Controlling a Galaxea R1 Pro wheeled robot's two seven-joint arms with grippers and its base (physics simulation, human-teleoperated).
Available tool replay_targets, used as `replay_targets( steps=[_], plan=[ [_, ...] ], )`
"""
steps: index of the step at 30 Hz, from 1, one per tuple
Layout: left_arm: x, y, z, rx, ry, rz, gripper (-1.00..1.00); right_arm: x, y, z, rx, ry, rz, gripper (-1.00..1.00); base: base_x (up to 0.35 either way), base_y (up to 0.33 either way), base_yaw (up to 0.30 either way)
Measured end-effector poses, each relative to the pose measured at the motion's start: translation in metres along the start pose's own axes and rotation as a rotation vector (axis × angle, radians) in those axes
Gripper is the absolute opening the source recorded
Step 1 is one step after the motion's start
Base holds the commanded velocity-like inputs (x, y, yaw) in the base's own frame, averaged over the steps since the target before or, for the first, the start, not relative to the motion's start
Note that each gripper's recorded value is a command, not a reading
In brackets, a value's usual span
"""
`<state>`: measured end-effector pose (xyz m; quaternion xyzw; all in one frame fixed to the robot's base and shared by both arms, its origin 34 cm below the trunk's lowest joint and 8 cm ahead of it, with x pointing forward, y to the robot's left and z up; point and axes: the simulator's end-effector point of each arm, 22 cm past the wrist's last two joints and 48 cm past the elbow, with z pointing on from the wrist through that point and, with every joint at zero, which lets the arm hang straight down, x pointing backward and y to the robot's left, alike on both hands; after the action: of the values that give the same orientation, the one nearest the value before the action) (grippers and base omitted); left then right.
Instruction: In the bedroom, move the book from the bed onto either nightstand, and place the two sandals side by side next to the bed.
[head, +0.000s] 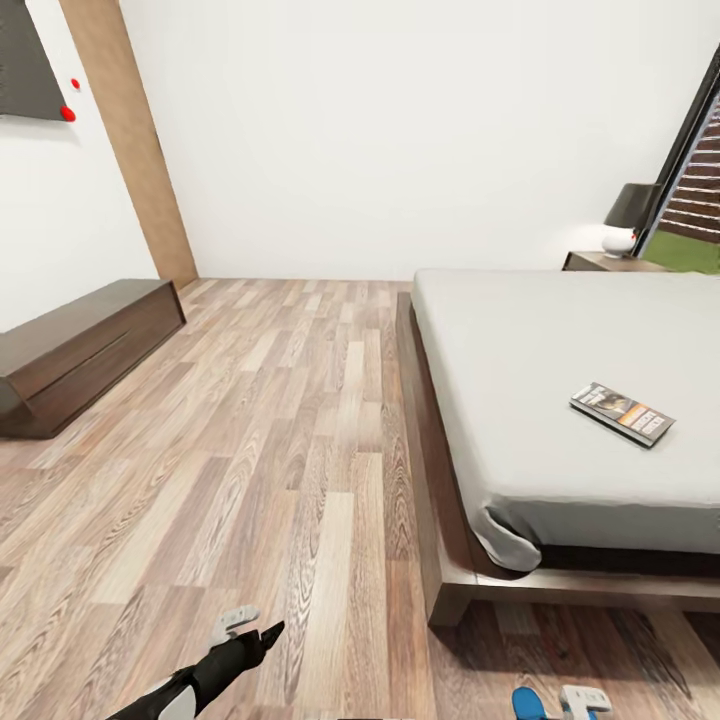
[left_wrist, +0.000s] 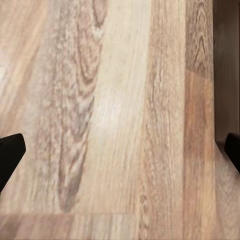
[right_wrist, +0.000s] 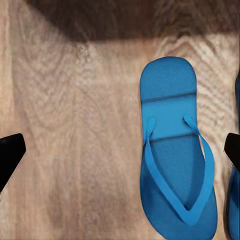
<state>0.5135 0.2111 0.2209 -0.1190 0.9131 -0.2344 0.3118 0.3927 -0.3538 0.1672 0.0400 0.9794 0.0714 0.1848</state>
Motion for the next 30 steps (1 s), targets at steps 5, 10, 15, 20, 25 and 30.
replay_targets(
  steps=[5,10,15,20,25,30],
  plan=[
    [-0.009,0.002,-0.003,-0.028,-0.019,0.008,1.00,-0.009,-0.001,-0.004,0.008,-0.021,-0.003,1.00,0.000,0.000,0.000],
    [-0.017,0.002,-0.005,-0.058,-0.036,0.014,1.00,-0.014,-0.018,-0.008,0.107,-0.032,-0.009,1.00,0.000,0.000,0.000],
    [-0.024,-0.007,-0.006,-0.052,-0.051,0.017,1.00,-0.013,0.011,-0.001,0.132,-0.033,-0.002,1.00,0.000,0.000,0.000],
    [-0.030,-0.014,-0.009,-0.043,-0.063,0.028,1.00,-0.021,0.019,-0.004,0.126,-0.051,-0.002,1.00,0.000,0.000,0.000],
    [-0.029,-0.021,-0.012,-0.033,-0.056,0.048,1.00,-0.031,0.022,-0.008,0.120,-0.079,-0.006,1.00,0.000,0.000,0.000],
    [-0.030,-0.034,-0.013,-0.016,-0.060,0.058,1.00,-0.041,0.024,-0.013,0.116,-0.103,-0.006,1.00,0.000,0.000,0.000]
  ],
)
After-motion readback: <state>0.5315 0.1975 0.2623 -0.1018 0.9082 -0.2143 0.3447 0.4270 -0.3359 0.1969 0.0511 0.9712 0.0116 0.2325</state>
